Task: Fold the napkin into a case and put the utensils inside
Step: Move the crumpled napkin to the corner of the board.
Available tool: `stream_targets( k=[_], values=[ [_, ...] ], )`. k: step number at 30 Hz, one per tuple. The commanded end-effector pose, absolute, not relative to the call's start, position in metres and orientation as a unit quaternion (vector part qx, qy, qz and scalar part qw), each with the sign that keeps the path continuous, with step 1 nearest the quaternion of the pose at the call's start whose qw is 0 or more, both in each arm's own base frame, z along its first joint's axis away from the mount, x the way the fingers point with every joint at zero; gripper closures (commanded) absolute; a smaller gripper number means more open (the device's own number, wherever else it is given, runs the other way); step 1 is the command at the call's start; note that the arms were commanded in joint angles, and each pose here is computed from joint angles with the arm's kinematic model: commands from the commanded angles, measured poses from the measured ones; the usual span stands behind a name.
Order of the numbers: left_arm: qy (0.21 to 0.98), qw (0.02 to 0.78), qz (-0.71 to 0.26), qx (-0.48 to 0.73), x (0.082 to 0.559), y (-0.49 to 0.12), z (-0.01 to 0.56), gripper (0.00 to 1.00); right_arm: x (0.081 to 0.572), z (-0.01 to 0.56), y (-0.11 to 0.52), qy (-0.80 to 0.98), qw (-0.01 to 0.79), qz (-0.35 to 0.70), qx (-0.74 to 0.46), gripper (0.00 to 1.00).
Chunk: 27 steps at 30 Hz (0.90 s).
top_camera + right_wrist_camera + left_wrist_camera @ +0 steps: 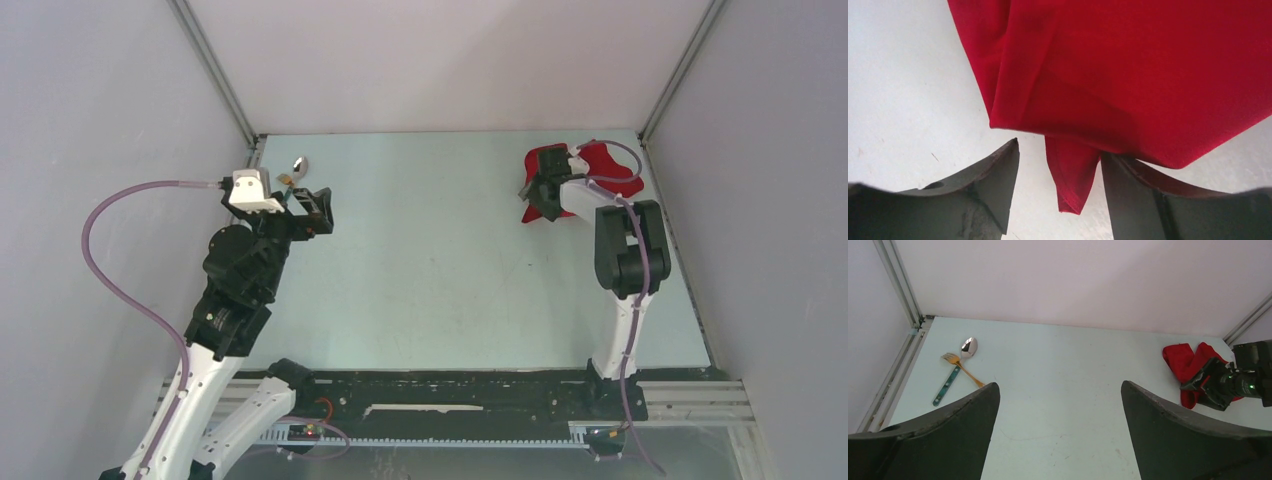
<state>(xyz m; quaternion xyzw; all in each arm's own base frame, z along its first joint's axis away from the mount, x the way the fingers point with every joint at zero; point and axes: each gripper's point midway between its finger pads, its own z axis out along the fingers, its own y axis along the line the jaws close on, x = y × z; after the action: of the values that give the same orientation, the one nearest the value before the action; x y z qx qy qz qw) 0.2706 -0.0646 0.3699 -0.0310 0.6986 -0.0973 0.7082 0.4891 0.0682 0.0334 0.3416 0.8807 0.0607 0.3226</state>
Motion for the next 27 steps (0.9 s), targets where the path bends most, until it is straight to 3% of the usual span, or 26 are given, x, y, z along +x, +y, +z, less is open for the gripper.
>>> stream_targets(
  k=[1,7,11,14,18,22,27],
  values=[
    [0.683,0.722,-0.103,-0.033,0.27,-0.065,0.381,0.0,0.485,0.031,0.066,0.887,0.309,0.009,0.344,0.37],
    [0.681,0.723,-0.108,-0.034,0.269,-0.066,0.383,0.0,0.464,0.087,0.095,0.91,0.342,-0.004,0.234,1.0],
    [0.682,0.723,-0.11,-0.034,0.269,-0.066,0.383,0.0,0.416,0.137,0.165,0.936,0.345,0.061,0.034,1.0],
    [0.683,0.721,-0.109,-0.036,0.27,-0.066,0.382,0.0,0.342,0.165,0.257,0.913,0.303,0.243,-0.127,1.0],
    [0.687,0.716,-0.119,-0.038,0.271,-0.07,0.381,0.0,0.246,0.182,0.319,0.852,0.248,0.422,-0.188,1.0],
    [0.713,0.681,-0.152,-0.07,0.275,-0.079,0.371,0.0,0.197,0.152,0.328,0.854,0.204,0.441,-0.186,1.0],
    [0.775,0.57,-0.237,-0.134,0.268,-0.107,0.32,0.0,0.178,0.11,0.285,0.902,0.181,0.357,-0.163,1.0]
  ],
)
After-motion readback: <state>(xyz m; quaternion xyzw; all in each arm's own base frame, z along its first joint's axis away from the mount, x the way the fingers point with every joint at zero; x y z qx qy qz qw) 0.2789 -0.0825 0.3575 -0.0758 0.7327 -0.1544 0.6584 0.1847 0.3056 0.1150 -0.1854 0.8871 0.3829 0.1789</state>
